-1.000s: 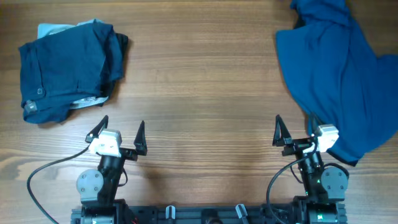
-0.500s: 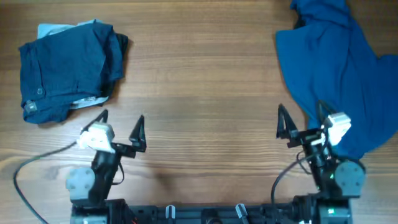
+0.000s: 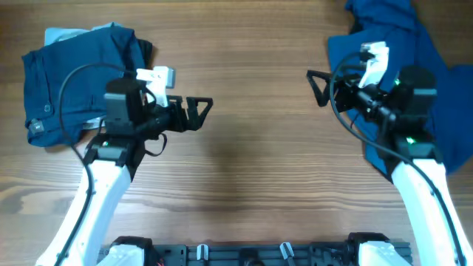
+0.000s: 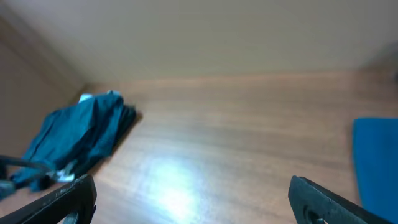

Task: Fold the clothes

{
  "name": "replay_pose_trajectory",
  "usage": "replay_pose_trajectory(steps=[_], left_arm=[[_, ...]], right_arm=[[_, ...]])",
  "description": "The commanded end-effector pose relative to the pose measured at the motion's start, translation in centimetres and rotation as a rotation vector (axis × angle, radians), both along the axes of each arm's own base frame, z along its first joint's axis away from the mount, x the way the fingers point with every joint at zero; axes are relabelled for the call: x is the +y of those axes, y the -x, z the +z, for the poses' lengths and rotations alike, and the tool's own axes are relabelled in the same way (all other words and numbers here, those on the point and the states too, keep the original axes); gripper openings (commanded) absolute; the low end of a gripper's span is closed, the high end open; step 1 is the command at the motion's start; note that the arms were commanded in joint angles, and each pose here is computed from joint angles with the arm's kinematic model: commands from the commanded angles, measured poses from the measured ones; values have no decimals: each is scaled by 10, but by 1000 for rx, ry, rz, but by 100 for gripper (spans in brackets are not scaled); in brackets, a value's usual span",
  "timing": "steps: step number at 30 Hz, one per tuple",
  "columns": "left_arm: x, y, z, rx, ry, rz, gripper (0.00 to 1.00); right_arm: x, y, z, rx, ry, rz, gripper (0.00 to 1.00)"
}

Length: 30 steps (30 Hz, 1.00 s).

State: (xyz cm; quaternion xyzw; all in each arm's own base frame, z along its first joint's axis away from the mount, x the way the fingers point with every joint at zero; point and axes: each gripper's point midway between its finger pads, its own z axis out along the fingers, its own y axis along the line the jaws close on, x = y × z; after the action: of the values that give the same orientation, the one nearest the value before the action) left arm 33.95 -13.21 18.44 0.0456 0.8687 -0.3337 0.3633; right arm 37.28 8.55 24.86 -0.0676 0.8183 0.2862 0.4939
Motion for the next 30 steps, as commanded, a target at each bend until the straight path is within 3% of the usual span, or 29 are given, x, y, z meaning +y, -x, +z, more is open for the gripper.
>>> replay_pose_trajectory(steps=[1, 4, 7, 9, 12, 14, 18, 22, 25, 30], left_arm=[[-5, -6, -25, 91, 9, -12, 100], [-6, -8, -52, 172, 1, -12, 100], [-7, -8, -58, 194, 6, -12, 100], [-17, -11, -47, 149, 42, -59, 100], [-23, -22, -27, 97, 24, -60, 99], [-21, -40, -3, 48, -54, 4, 99], [-21, -56, 44, -17, -160, 91, 99], [-46, -42, 33, 5, -217, 14, 100], [-78, -33, 12, 7, -269, -94, 100], [-95, -26, -9, 72, -272, -125, 100]], right_arm=[[13, -14, -20, 142, -161, 21, 100], [14, -17, -50, 278, -213, -8, 100], [8, -12, -80, 276, -40, 37, 100], [-16, -14, -97, 338, 43, -99, 100], [-45, -20, -89, 378, 152, -250, 98], [-73, -25, -59, 387, 245, -387, 98], [-115, -30, -21, 386, 208, -651, 96], [-180, -7, -45, 535, 122, -910, 98], [-207, -4, -78, 653, 21, -914, 99], [-214, -2, -160, 887, 44, -907, 99]])
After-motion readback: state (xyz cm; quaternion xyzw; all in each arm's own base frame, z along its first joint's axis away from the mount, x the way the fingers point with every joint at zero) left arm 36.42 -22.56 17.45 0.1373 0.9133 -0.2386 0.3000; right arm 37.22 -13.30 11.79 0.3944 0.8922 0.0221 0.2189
